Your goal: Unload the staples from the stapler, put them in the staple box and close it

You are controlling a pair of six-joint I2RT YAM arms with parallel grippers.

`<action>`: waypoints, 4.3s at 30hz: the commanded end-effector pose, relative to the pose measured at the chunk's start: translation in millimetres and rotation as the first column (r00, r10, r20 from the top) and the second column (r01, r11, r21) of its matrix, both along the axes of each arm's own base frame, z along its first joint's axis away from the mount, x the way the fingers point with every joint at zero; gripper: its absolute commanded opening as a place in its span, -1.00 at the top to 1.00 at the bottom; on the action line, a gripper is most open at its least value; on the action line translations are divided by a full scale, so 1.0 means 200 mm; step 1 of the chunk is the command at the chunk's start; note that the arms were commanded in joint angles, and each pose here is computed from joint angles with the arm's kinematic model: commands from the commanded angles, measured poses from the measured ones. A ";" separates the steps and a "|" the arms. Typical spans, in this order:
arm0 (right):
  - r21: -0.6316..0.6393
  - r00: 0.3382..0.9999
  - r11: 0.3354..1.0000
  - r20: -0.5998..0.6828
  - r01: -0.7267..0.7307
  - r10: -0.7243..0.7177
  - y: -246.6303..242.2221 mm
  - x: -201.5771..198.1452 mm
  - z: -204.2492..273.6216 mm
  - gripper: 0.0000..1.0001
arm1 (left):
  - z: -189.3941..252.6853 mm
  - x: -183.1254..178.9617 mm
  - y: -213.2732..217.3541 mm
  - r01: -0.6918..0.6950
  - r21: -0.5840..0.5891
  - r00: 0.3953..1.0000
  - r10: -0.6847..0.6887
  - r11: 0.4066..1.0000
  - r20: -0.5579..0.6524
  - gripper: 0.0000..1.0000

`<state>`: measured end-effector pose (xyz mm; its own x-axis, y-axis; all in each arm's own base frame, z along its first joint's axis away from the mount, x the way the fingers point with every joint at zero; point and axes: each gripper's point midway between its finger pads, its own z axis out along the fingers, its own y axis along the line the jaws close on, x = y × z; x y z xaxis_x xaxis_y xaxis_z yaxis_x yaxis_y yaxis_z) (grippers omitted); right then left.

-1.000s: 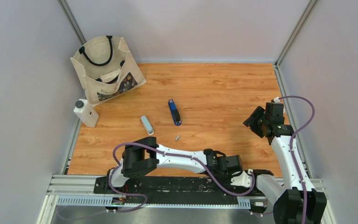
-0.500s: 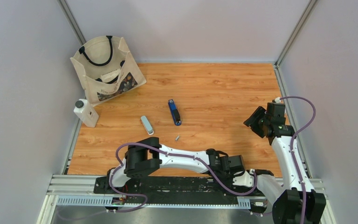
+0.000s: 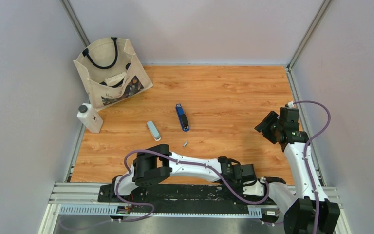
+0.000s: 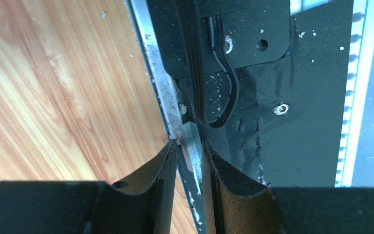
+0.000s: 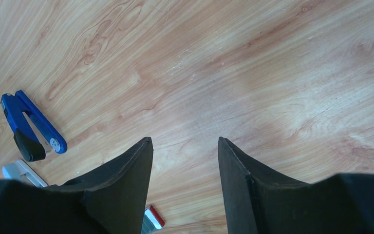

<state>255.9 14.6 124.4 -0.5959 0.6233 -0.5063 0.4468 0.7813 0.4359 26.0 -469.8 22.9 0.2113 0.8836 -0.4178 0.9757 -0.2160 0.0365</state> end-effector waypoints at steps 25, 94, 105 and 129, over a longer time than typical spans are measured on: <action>0.013 0.998 1.000 0.061 -0.029 0.028 0.02 0.03 0.04 -0.04 | 0.13 0.11 -0.02 -0.009 -0.040 0.996 0.012 0.999 0.092 0.60; 0.021 0.996 0.999 0.077 -0.047 0.045 0.03 0.03 0.05 -0.05 | 0.03 -0.14 0.02 -0.026 -0.004 0.993 0.026 1.000 -0.117 0.11; 0.020 0.996 0.999 0.077 -0.047 0.045 0.03 0.03 0.05 -0.05 | -0.02 -0.16 0.07 -0.022 0.026 0.990 0.025 0.999 -0.141 0.29; 0.025 0.996 1.000 0.089 -0.016 0.014 0.01 0.02 0.09 -0.05 | 0.35 0.38 0.20 -0.150 -0.067 0.988 0.152 0.986 0.034 0.77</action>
<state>256.0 17.8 130.9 -0.5841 0.6257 -0.5171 0.4116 0.7774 0.4757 68.6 -439.0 49.1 0.0648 0.9039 -0.4228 0.9966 -0.0801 -0.0186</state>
